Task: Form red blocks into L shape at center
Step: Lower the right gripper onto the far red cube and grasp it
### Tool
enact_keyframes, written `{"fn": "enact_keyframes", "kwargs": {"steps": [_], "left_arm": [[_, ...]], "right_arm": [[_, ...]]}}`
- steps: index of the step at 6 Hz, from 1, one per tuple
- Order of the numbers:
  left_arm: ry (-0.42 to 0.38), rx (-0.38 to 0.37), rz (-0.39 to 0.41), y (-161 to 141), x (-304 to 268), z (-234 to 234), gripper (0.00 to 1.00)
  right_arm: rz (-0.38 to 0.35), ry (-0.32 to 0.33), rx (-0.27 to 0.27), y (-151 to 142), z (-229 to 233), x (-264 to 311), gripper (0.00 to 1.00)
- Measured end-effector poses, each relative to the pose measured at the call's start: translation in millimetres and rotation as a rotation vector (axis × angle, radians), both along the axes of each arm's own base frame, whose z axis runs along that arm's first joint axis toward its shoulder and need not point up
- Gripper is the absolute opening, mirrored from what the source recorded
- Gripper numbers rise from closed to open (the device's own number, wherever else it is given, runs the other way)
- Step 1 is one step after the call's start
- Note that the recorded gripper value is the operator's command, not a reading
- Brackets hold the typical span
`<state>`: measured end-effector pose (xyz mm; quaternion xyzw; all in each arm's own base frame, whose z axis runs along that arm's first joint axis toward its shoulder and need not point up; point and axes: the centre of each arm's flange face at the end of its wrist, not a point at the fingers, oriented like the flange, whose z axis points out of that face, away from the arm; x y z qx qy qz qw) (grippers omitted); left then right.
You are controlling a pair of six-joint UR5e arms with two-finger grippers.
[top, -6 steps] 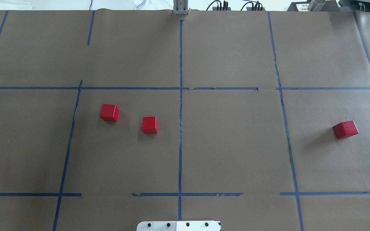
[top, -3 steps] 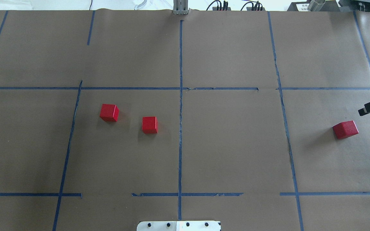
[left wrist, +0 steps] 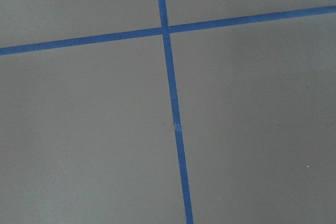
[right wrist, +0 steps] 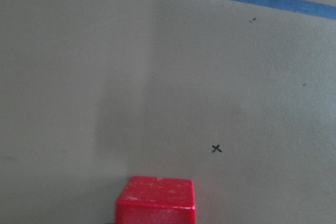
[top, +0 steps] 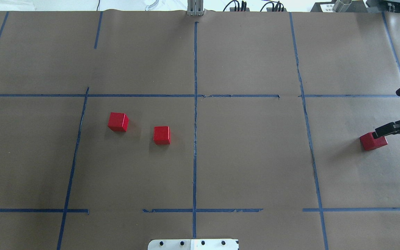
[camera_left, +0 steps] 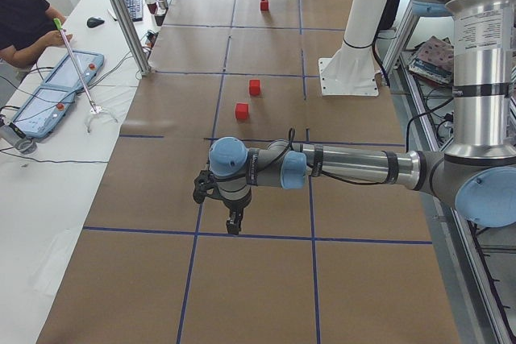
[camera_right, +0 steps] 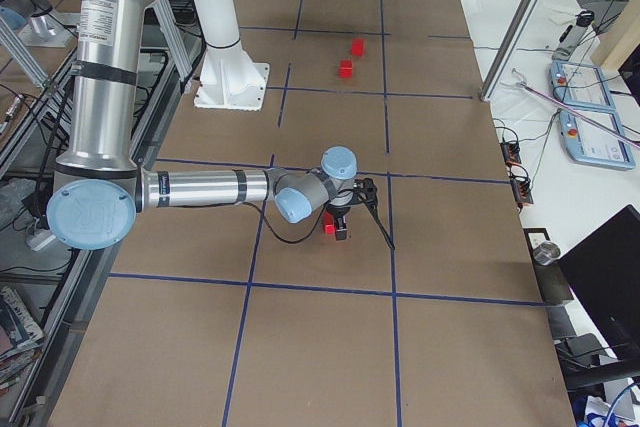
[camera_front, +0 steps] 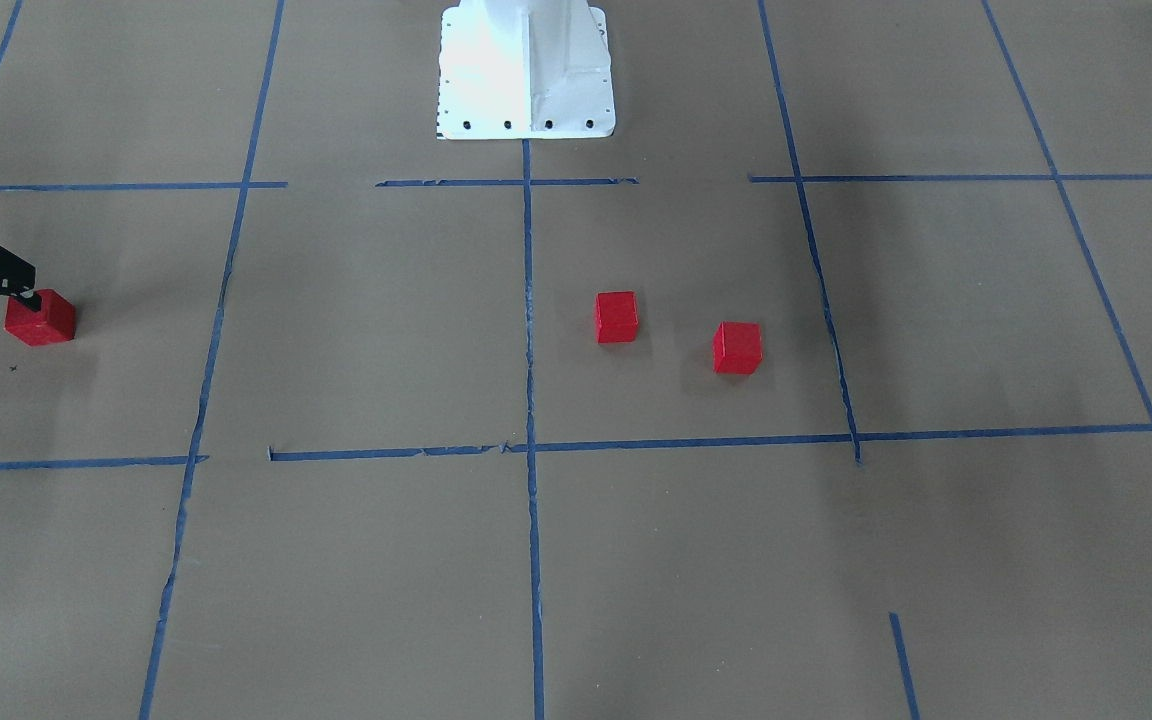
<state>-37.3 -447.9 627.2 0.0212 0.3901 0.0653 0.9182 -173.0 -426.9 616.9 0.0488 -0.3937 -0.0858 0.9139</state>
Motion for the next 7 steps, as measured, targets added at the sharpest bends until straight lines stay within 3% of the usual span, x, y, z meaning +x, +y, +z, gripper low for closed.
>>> {"fn": "enact_keyframes", "kwargs": {"steps": [4, 6, 7], "left_arm": [[0.000, 0.006, -0.001, 0, 0, -4, 1.00], [0.000, 0.006, -0.001, 0, 0, -3, 1.00], [0.000, 0.006, -0.001, 0, 0, -3, 1.00]], "right_arm": [[-0.016, -0.025, -0.021, 4, -2, -6, 0.99], [-0.037, -0.025, -0.026, 5, -3, -20, 0.94], [-0.044, -0.020, -0.035, 6, -1, -28, 0.36]]}}
